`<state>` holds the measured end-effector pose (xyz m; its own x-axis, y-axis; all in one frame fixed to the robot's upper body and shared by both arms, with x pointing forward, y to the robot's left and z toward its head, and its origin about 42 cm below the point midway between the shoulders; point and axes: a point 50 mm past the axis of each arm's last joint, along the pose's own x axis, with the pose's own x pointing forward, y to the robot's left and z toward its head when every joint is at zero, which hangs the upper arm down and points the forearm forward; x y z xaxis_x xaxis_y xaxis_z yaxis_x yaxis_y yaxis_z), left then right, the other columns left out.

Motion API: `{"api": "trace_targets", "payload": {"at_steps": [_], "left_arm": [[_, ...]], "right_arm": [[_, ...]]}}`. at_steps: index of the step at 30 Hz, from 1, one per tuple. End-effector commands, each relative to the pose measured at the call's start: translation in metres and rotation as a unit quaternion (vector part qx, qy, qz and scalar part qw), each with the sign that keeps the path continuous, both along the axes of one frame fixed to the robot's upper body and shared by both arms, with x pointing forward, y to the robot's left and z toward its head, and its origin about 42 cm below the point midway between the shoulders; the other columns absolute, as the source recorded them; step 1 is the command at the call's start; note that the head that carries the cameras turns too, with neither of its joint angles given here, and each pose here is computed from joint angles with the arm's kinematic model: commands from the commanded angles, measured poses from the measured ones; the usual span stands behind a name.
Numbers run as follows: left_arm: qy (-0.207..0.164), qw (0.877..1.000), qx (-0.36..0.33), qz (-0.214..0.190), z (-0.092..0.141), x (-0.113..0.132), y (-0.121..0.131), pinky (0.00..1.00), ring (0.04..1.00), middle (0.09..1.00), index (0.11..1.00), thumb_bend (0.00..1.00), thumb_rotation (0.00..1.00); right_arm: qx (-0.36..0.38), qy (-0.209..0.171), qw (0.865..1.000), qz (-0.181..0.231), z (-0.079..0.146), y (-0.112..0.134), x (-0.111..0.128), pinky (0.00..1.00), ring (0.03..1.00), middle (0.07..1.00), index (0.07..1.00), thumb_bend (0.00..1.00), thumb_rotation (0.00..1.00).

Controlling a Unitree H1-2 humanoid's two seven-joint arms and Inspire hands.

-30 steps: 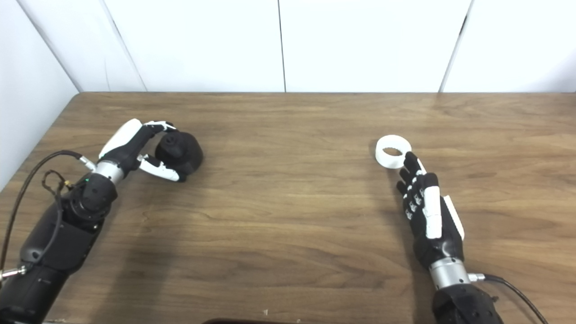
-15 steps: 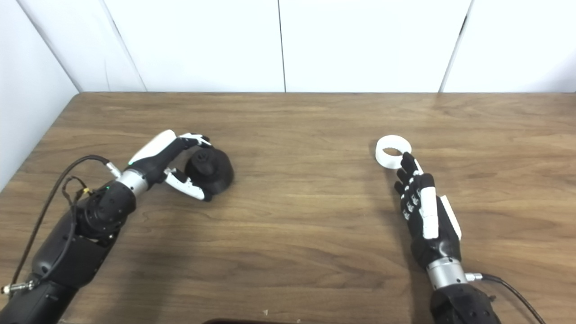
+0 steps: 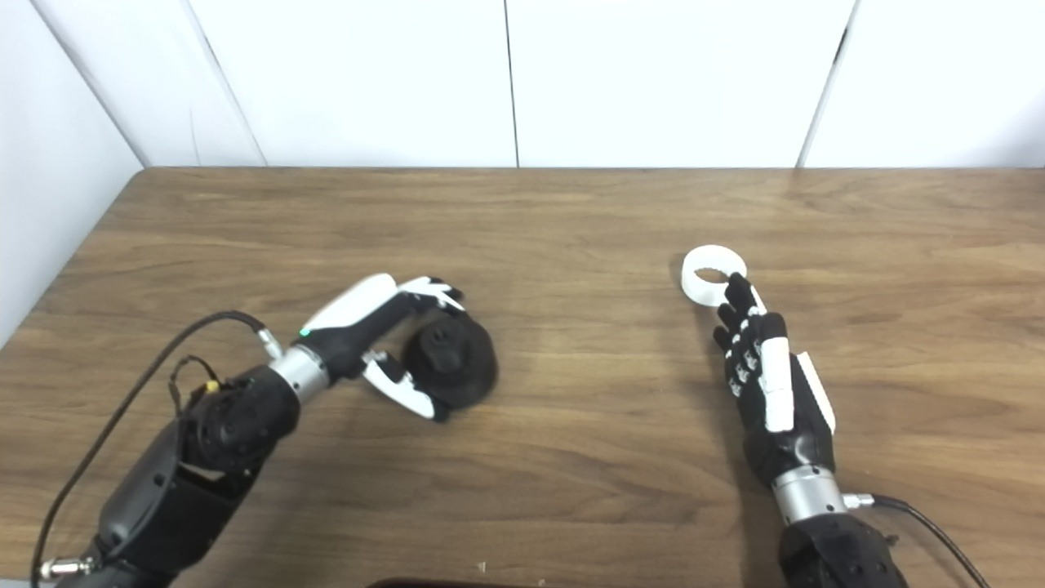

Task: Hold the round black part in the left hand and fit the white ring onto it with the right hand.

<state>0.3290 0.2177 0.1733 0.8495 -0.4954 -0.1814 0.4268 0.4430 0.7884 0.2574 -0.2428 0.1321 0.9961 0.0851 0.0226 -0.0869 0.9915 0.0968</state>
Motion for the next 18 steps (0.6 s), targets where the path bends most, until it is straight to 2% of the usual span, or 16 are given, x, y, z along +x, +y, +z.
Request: {"api": "trace_targets", "payload": {"at_steps": [1,8,18], "left_arm": [[-0.030,0.999,0.006,-0.019,0.013,0.000,-0.008,0.89,0.984,0.908,0.621,0.84,0.22],[-0.034,0.998,-0.003,-0.048,0.011,-0.017,-0.037,0.86,0.981,0.910,0.623,0.84,0.20],[-0.036,0.997,-0.021,-0.060,0.003,-0.028,-0.053,0.85,0.975,0.908,0.622,0.85,0.18]], "right_arm": [[0.008,-0.005,1.000,-0.005,0.000,0.004,-0.014,1.00,1.000,1.000,0.979,0.68,1.00],[0.006,-0.005,1.000,-0.006,0.001,0.005,-0.015,1.00,1.000,1.000,0.978,0.68,1.00],[0.004,-0.004,1.000,-0.010,0.003,0.003,-0.016,1.00,1.000,1.000,0.976,0.68,1.00]]}}
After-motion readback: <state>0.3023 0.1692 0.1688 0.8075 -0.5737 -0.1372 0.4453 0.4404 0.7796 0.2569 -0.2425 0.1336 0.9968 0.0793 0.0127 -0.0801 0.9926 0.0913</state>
